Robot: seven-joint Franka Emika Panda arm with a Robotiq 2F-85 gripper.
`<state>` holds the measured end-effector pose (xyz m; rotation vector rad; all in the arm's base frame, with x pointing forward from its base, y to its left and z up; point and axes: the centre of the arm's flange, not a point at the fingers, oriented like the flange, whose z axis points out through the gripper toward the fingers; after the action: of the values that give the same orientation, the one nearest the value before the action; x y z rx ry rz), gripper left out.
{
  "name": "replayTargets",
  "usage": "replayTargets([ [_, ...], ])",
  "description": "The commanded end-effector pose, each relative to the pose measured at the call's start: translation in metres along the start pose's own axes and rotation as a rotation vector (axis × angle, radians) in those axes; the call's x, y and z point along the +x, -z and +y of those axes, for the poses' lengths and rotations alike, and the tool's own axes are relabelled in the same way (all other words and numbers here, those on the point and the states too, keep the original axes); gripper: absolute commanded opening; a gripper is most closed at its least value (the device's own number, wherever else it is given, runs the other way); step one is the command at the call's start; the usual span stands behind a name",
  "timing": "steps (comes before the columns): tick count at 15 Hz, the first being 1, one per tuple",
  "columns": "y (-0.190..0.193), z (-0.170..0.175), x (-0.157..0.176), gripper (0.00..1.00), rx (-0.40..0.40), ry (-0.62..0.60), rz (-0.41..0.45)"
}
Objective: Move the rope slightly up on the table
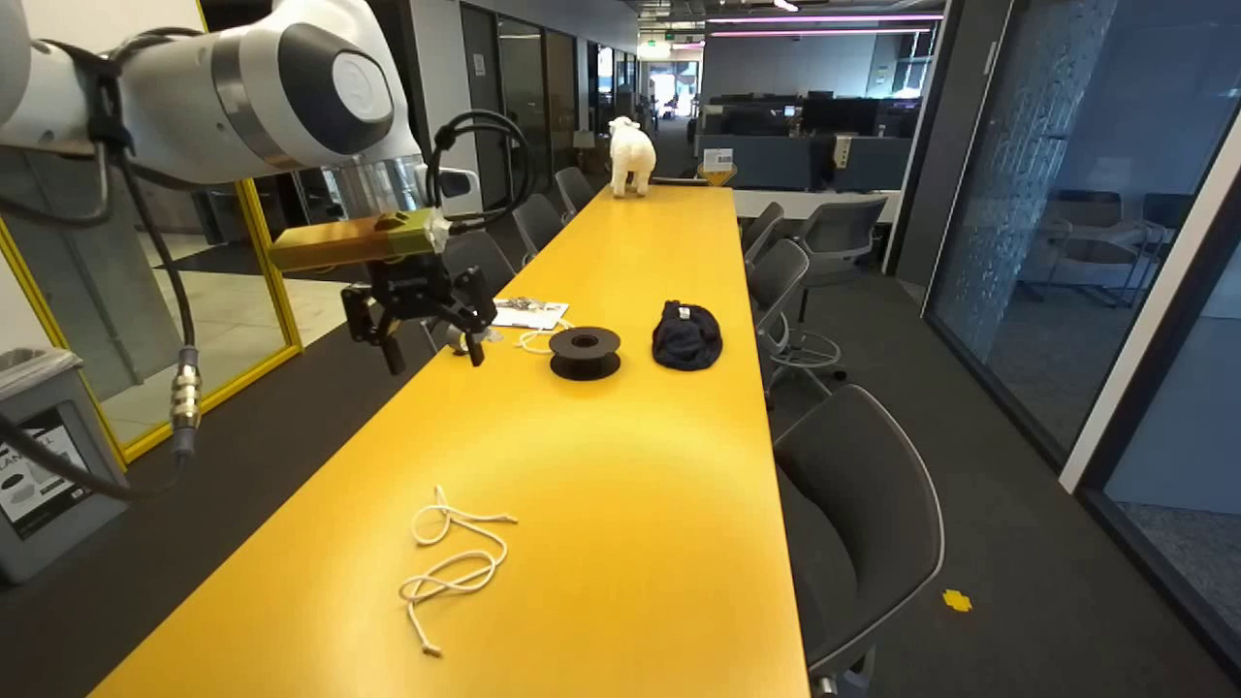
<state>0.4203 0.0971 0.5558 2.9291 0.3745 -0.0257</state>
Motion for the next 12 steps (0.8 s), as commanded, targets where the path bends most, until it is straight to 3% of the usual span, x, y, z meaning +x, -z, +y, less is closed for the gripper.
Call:
replayTargets([
  [1, -0.026, -0.005, 0.01, 1.0, 0.031, -0.02, 0.023],
  [5, -0.083, -0.026, 0.033, 1.0, 0.098, -0.045, 0.072],
  [12, -0.204, -0.065, 0.069, 1.0, 0.184, -0.278, -0.031],
])
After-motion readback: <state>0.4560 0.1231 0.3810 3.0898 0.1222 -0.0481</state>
